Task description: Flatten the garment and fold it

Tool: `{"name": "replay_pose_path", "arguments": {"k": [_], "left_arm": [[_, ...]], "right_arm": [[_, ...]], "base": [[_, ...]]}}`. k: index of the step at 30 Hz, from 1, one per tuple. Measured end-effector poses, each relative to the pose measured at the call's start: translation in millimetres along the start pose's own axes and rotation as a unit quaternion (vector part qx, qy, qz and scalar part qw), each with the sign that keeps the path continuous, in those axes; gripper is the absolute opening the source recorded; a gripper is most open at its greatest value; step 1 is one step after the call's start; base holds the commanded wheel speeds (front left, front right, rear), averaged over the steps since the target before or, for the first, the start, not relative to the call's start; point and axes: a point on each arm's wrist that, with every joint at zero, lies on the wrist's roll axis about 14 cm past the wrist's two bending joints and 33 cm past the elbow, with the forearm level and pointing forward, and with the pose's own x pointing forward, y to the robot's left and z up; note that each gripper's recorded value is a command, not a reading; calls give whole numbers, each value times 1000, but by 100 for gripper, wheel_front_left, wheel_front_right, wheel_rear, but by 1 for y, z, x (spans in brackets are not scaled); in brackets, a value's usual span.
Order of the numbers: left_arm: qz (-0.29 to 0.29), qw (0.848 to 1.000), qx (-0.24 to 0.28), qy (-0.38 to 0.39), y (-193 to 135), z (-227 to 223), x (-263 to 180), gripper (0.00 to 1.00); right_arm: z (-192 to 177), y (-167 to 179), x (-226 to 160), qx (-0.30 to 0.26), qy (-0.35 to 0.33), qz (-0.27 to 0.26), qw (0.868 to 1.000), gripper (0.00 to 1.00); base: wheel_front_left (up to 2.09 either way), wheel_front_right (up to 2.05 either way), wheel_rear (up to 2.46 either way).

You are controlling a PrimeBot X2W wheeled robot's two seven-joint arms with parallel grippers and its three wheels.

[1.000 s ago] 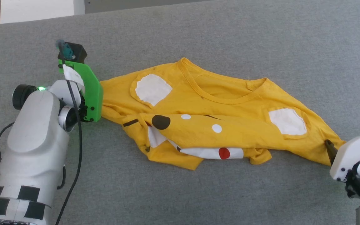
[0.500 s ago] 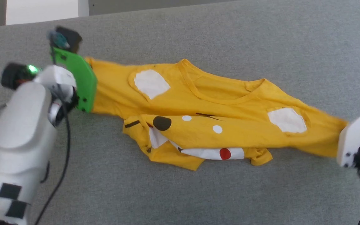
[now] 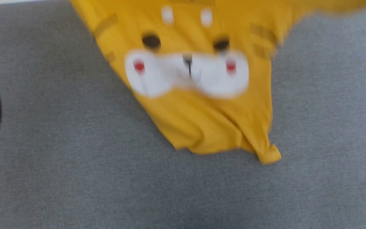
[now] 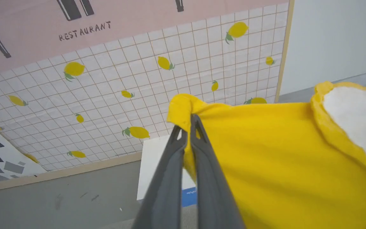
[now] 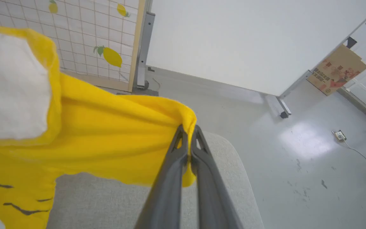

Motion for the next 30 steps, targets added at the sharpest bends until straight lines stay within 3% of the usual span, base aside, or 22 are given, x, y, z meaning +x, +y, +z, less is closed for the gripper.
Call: {"name": "replay_pose_path", "arguments": {"k": [4,8,14,18,20,23,27,30], "left_arm": [[55,994,-3,-92,29,45,12,0],[109,978,-12,-177,58,84,10,0],[172,936,13,-306,94,138,-10,0],[190,916,21,-354,104,153,-23,0],[190,919,19,-345,107,146,-21,0],[174,936,18,-307,104,117,-11,0],[132,972,14,-195,84,30,6,0],[102,988,-2,-112,65,-32,4,0]], "right_arm": [[63,3,22,-28,-84,-6,996,0],[122,7,31,-65,-173,-19,983,0],[214,5,20,-84,-325,-53,940,0],[244,2,15,-78,-375,-69,921,0],[245,4,20,-72,-378,-68,920,0],[228,17,40,-64,-354,-48,932,0],[158,53,77,-62,-270,10,961,0],[105,79,85,-61,-221,56,972,0]], "base": [[0,0,0],[0,0,0],[0,0,0],[0,0,0],[0,0,0],[0,0,0],[0,0,0],[0,0,0]]}}
